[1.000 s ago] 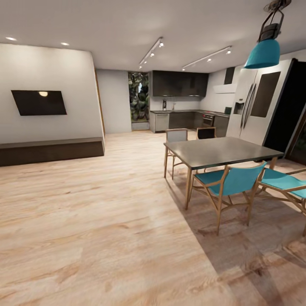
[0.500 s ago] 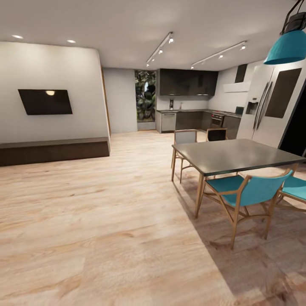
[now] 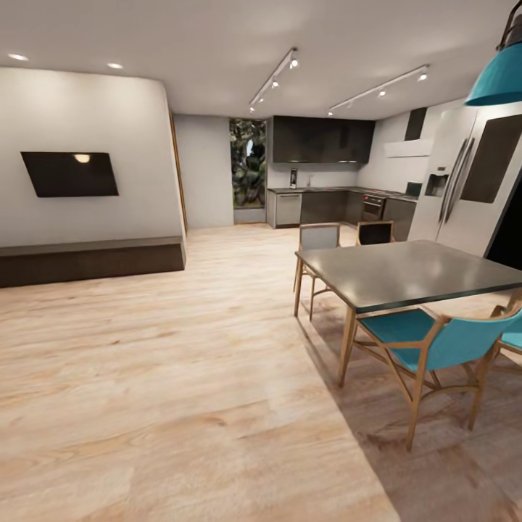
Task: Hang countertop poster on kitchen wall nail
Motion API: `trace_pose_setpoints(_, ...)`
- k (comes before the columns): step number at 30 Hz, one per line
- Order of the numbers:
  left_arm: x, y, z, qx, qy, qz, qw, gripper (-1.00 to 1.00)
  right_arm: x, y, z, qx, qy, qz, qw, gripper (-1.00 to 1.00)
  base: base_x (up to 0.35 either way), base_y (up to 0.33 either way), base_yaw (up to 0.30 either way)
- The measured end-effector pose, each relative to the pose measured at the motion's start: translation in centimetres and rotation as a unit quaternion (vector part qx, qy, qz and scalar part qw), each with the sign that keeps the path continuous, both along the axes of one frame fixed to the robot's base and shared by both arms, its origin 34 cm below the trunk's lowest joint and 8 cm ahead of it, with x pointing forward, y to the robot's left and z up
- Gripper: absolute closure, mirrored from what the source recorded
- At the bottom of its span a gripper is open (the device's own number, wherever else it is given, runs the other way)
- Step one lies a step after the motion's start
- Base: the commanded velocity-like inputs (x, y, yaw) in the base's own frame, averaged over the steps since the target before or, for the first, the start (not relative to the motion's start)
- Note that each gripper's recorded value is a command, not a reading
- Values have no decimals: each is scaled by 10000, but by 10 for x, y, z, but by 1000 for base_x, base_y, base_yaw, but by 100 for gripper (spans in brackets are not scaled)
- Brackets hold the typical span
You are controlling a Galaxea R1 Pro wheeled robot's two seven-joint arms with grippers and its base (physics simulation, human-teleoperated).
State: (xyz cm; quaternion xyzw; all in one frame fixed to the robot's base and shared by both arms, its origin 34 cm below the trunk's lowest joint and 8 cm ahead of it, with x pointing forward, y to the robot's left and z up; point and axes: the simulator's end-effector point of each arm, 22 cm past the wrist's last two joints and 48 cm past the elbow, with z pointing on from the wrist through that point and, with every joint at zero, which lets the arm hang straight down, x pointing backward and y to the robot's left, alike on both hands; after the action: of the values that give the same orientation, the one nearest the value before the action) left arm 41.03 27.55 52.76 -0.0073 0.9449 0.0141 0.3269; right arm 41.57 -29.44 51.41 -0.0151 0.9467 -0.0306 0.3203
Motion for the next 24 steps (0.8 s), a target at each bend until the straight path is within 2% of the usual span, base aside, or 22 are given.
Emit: trace_pose_setpoints(24, 0, 0, 0, 0, 0, 1, 10000, -100, -1, -1, 0, -8, 8, -4, 10000, -100, 339, 65, 0)
